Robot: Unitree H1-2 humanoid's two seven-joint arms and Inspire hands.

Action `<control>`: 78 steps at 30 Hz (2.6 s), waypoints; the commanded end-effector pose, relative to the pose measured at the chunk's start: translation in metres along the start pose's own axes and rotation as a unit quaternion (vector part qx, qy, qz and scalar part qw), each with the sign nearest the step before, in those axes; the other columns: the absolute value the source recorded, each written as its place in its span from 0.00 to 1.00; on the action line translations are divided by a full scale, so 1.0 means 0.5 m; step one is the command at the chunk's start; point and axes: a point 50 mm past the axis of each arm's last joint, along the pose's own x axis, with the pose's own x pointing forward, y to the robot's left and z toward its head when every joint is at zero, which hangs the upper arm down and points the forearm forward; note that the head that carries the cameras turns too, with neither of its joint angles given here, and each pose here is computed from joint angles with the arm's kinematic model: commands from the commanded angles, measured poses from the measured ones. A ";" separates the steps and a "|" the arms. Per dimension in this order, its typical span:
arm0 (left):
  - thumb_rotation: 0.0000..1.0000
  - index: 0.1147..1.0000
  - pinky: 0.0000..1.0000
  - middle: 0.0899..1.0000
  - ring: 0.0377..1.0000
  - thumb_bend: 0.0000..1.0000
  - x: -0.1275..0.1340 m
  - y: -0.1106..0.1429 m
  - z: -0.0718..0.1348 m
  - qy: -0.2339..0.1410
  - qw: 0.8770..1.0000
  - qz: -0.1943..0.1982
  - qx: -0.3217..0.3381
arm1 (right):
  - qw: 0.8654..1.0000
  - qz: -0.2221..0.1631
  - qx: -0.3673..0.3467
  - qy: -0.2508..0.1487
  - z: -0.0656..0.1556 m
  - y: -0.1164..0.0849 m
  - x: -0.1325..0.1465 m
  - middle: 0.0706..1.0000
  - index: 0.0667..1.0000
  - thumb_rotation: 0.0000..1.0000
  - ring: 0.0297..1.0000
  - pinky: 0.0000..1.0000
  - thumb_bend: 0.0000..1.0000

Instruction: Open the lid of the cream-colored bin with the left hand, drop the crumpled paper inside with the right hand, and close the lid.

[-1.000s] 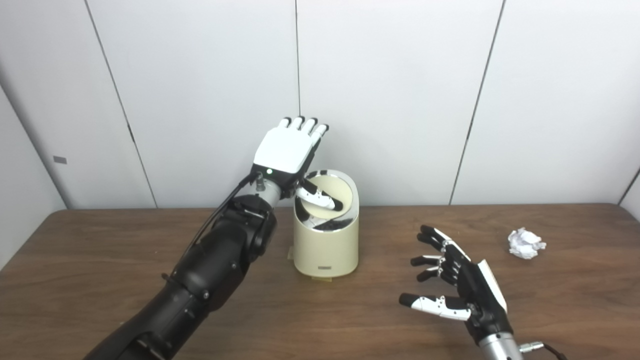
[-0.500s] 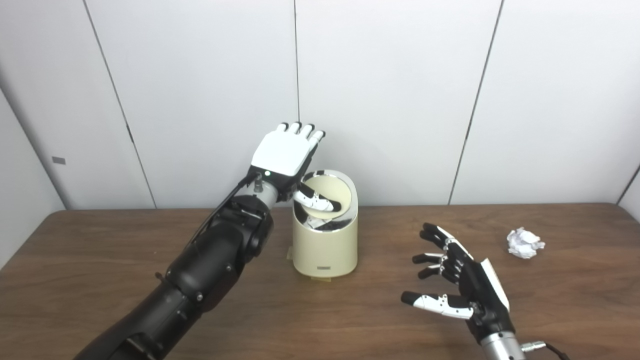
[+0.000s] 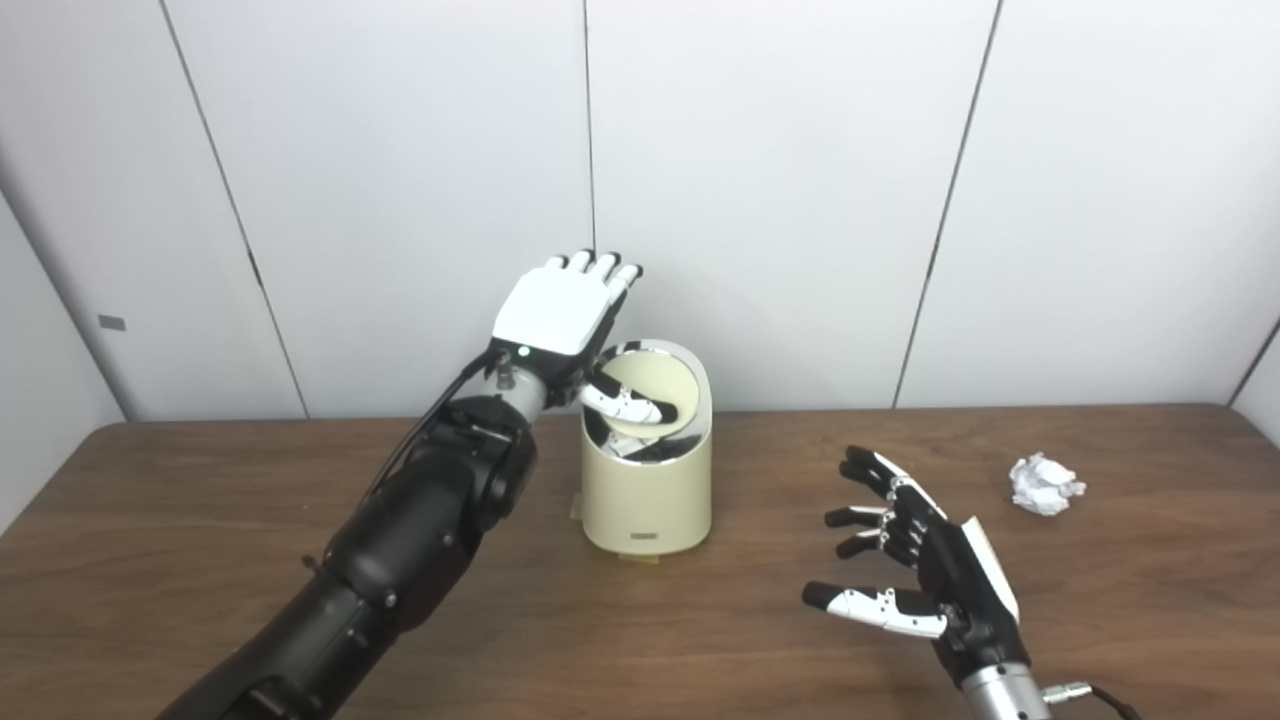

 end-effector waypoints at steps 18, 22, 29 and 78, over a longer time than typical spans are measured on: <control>0.33 0.93 0.71 0.91 0.88 0.89 -0.018 0.114 -0.038 0.000 0.985 0.150 -0.085 | 1.000 -0.004 -0.014 -0.027 0.025 -0.007 0.015 0.84 0.84 0.18 0.65 0.51 0.81; 0.31 0.91 0.71 0.91 0.87 0.86 -0.031 0.112 -0.046 0.003 0.979 0.160 -0.128 | 1.000 -0.004 -0.013 -0.027 0.024 -0.007 0.014 0.84 0.84 0.19 0.65 0.51 0.80; 0.31 0.91 0.69 0.91 0.87 0.80 -0.078 0.108 -0.075 0.021 0.954 0.167 -0.249 | 1.000 -0.005 -0.008 -0.028 0.024 -0.011 0.013 0.84 0.85 0.17 0.64 0.51 0.79; 0.44 0.96 0.84 0.94 0.94 0.94 -0.017 0.007 -0.004 0.021 0.971 0.158 -0.181 | 0.999 -0.007 -0.019 -0.026 0.028 -0.004 0.015 0.83 0.83 0.15 0.64 0.49 0.75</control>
